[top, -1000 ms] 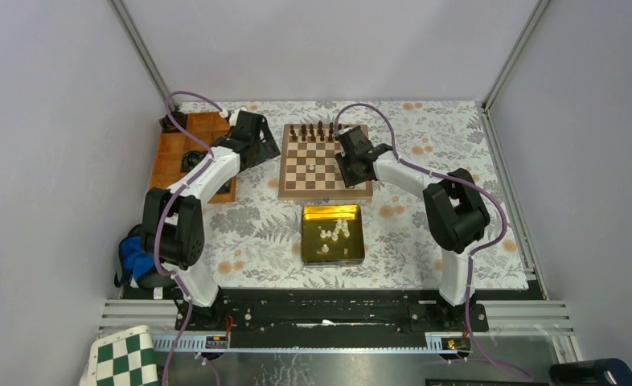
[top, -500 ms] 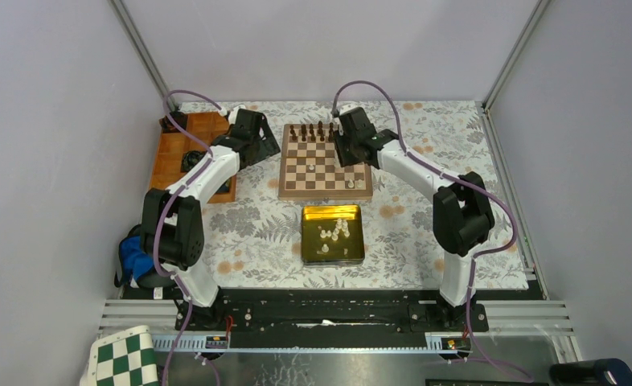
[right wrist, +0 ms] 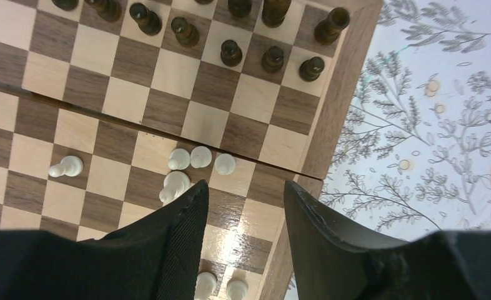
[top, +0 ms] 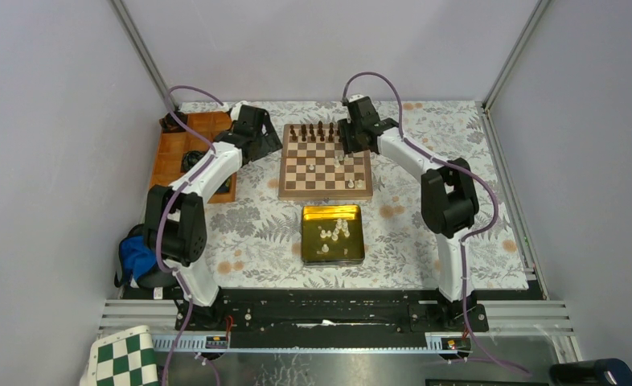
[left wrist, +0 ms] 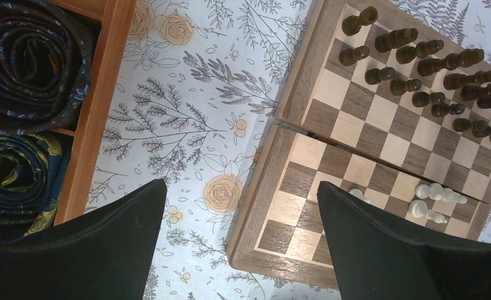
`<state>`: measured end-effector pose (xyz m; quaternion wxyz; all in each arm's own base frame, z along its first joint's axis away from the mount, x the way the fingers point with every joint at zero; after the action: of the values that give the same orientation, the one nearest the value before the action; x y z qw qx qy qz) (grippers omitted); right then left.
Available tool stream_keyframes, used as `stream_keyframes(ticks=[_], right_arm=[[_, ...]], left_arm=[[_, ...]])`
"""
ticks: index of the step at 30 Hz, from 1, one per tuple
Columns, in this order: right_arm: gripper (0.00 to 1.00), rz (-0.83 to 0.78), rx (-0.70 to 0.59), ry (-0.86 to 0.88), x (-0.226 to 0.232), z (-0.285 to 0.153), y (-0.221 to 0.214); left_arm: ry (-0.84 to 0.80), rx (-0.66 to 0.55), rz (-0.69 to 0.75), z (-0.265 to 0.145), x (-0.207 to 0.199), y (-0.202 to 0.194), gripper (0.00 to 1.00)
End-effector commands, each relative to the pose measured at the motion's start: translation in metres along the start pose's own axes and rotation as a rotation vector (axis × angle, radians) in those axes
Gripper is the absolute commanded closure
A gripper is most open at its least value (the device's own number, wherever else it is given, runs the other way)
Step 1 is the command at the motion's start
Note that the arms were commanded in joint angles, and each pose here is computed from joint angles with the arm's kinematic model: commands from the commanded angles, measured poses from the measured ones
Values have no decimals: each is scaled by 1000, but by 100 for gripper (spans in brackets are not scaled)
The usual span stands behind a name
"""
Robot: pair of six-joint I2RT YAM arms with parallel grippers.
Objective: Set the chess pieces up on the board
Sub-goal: Pick up the chess piece from the chessboard.
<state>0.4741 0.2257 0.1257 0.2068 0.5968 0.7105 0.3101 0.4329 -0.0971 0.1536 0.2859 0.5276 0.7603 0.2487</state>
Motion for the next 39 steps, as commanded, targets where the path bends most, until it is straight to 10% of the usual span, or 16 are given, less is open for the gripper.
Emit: stream_keyframes(ticks=[1, 39], right_arm=[[46, 4, -27, 35, 6, 3, 13], [63, 5, 49, 74, 9, 38, -8]], left_arm=[[8, -28, 9, 2, -4, 11, 1], [20, -10, 17, 12, -4, 7, 1]])
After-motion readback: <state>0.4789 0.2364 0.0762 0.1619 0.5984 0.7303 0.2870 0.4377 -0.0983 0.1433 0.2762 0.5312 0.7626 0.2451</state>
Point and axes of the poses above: each gripper's point midway between its finger pads, its own z axis out along the fingers, its own x axis along the line the jaws close on, y = z × x, the point moved 3 cm from there along -z, back along the fingers, and after that the axes turned 7 degrees about z, right-handed, at the moved point
